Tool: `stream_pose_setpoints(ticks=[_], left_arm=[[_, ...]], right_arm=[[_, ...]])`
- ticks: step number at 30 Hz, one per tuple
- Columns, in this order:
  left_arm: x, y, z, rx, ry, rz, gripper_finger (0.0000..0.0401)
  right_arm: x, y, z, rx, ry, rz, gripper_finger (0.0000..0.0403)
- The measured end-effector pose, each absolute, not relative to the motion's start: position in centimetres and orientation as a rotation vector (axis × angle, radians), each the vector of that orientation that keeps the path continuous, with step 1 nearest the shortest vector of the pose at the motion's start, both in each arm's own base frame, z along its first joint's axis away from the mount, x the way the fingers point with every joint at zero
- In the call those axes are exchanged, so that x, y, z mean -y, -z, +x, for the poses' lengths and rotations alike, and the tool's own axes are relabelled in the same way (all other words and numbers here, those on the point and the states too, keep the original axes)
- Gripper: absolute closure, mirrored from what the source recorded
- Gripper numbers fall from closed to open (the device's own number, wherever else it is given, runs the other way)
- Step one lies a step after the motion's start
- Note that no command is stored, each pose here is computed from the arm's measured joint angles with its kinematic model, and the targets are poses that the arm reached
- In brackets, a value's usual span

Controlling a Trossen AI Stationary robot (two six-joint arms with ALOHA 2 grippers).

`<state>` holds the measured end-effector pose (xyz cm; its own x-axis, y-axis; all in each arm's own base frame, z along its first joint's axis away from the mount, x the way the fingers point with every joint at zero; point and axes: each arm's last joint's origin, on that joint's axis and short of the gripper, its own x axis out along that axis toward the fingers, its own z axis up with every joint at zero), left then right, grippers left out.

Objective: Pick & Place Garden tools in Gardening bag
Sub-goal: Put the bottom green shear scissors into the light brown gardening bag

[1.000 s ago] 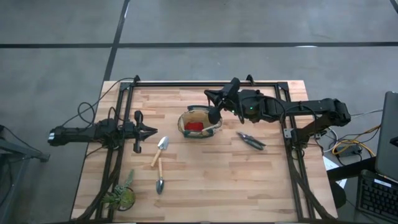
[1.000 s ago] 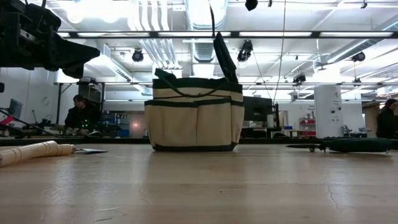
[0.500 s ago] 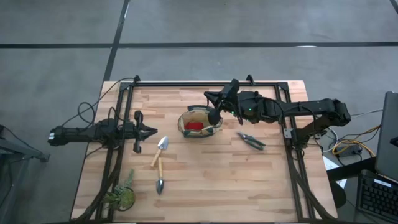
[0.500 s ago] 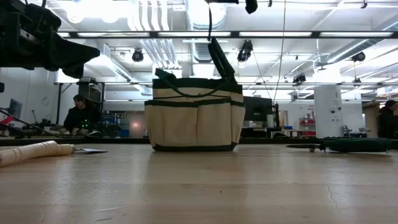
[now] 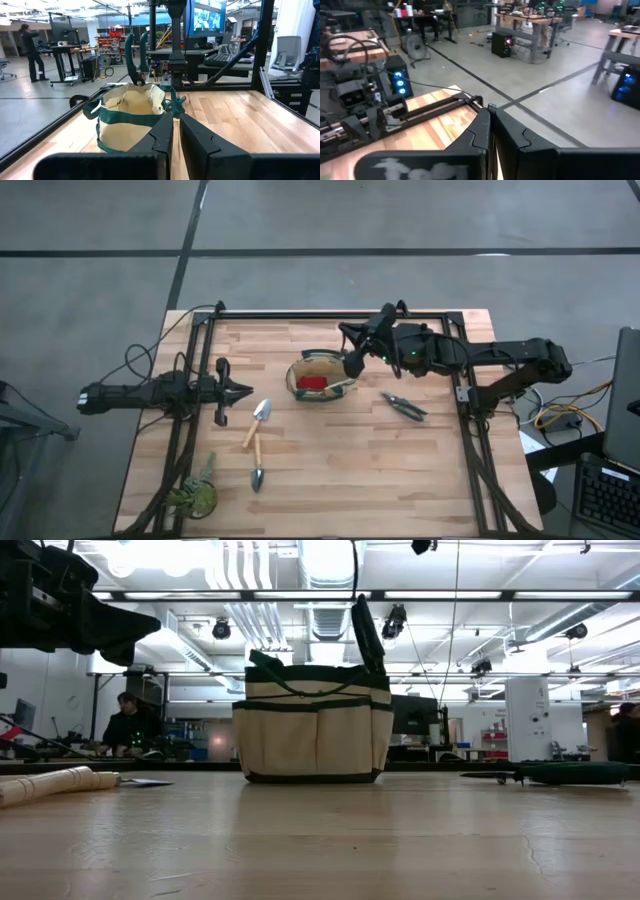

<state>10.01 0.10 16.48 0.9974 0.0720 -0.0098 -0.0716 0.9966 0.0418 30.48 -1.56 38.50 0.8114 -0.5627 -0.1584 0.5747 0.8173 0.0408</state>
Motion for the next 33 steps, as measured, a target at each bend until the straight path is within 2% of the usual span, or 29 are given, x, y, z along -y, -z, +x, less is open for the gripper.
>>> stream_pose_setpoints(ticks=[25, 33], left_arm=[[-0.1, -16.5, 10.0, -0.011, -0.072, 0.041, 0.0364], [-0.1, -16.5, 10.0, -0.011, -0.072, 0.041, 0.0364]], right_arm=[[1.7, -35.5, 21.6, -0.083, 0.697, 0.195, 0.0392], [1.7, -35.5, 21.3, -0.07, 0.695, 0.212, 0.0392]])
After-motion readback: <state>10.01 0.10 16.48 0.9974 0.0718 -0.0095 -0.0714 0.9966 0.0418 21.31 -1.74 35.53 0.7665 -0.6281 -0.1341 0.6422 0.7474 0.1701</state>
